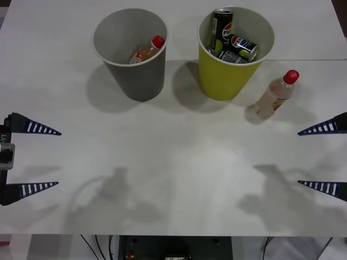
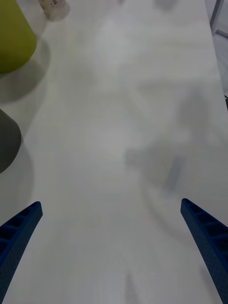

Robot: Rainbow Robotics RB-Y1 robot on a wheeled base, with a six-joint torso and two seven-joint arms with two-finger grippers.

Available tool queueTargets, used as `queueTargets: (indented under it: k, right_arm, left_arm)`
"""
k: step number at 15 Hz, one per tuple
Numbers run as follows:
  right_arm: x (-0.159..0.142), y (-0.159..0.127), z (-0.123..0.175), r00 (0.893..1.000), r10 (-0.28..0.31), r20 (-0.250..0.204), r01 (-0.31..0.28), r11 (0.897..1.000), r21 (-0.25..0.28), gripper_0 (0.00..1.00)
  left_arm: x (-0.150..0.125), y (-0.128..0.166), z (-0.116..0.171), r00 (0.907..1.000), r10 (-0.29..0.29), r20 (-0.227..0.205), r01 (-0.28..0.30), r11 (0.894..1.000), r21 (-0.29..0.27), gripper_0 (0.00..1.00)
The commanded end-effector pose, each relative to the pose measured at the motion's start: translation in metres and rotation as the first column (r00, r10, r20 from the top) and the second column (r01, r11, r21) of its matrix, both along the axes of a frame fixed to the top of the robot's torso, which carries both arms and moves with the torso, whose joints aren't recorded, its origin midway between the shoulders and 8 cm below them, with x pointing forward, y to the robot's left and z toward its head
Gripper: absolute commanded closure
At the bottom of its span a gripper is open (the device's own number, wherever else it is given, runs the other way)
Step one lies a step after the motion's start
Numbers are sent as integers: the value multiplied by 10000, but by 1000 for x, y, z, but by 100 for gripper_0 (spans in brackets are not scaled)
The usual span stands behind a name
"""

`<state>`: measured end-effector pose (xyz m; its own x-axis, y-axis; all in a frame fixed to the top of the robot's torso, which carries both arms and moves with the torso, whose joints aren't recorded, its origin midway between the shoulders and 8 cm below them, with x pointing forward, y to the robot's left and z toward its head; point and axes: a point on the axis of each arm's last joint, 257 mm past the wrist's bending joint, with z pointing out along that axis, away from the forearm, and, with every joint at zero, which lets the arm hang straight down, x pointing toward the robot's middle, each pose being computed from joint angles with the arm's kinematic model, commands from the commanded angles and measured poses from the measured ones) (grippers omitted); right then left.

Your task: Put the can into the green bin and the plastic bottle into the gray bin

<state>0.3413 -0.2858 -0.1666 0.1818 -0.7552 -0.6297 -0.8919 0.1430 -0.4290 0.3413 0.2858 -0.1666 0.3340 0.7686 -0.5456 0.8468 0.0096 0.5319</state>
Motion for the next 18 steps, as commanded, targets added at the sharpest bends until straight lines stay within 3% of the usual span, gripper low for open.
queueTargets:
  k: [1, 2, 7, 10, 12, 13, 16, 17, 18]
  right_arm:
    - [0, 0, 0, 10000, 1, 1, -1, 10000, 0, 0]
    - [-7, 2, -10, 9996, -24, -269, 28, 9999, 138, 0]
    - [-6, 8, 2, 10000, 51, 5, -51, 10000, 55, 0]
    - [-7, 9, -2, 9942, -1022, -335, 1038, 9933, 517, 0]
    - [-5, 12, -1, 9775, -2082, -345, 2101, 9753, 677, 0]
    - [-4, 13, 0, 9664, -2545, -367, 2568, 9628, 838, 0]
    - [0, 10, 0, 9150, -3975, -685, 4033, 9053, 1335, 0]
    - [0, 8, 0, 8865, -4508, -1044, 4624, 8715, 1632, 0]
    - [0, 7, 0, 8645, -4861, -1279, 5024, 8440, 1878, 0]
  left_arm:
    - [0, 0, 0, 10000, 0, 0, 0, 10000, 0, 0]
    - [0, 0, 0, 10000, 0, 0, 0, 10000, 0, 0]
    - [0, 0, 0, 10000, 0, 0, 0, 10000, 0, 0]
    - [0, 0, 0, 10000, 0, 0, 0, 10000, 0, 0]
    - [0, 0, 0, 10000, 0, 0, 0, 10000, 0, 0]
    - [0, 0, 0, 10000, 0, 0, 0, 10000, 0, 0]
    - [0, 0, 0, 10000, 0, 0, 0, 10000, 0, 0]
    - [0, 0, 0, 10000, 0, 0, 0, 10000, 0, 0]
    - [0, 0, 0, 10000, 0, 0, 0, 10000, 0, 0]
